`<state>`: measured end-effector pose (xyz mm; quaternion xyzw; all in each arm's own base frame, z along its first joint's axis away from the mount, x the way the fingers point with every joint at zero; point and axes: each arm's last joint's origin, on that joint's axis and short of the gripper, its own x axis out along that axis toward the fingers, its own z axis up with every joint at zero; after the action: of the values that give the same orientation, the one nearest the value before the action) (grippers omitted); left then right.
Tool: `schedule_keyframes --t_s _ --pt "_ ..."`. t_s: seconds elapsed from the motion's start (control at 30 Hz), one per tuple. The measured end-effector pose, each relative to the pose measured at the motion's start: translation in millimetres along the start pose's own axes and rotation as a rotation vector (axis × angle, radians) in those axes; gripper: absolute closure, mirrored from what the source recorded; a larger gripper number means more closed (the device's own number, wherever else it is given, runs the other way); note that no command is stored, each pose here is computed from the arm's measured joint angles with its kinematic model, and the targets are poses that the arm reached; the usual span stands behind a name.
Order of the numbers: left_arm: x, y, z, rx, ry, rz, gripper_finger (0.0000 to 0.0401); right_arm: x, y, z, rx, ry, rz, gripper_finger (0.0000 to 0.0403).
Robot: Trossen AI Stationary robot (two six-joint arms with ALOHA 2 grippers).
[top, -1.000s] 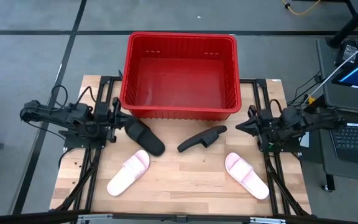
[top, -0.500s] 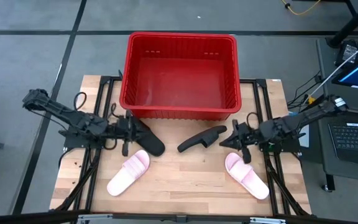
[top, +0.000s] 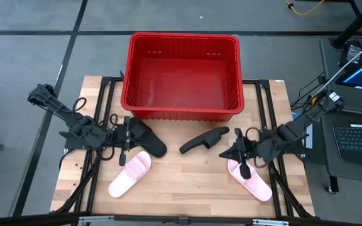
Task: Pick and place slides into bin
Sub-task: Put the right black slide into the red bin
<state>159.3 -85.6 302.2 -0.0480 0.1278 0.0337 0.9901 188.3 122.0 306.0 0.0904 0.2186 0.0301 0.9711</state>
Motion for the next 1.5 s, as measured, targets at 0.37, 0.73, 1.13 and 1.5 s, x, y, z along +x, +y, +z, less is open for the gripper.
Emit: schedule_keyframes --t_s 0.37,0.73,1.13,1.5 --pt "-5.3 -5.4 -7.1 -0.093 0.037 0.008 0.0399 14.7 47.3 2.4 0.091 0.046 -0.150 0.0401" --pt "-3.8 -3.2 -6.0 -0.039 0.032 0.021 0.0399 45.8 86.0 -15.3 0.177 0.216 -0.353 0.0401" --pt "-3.9 -3.1 -5.8 0.072 0.031 0.019 0.0397 79.8 103.7 -24.7 0.154 0.137 -0.513 0.0401" --pt "-4.0 -3.3 -6.1 0.076 0.036 0.010 0.0397 120.4 94.2 -53.7 0.174 0.151 -0.658 0.0401"
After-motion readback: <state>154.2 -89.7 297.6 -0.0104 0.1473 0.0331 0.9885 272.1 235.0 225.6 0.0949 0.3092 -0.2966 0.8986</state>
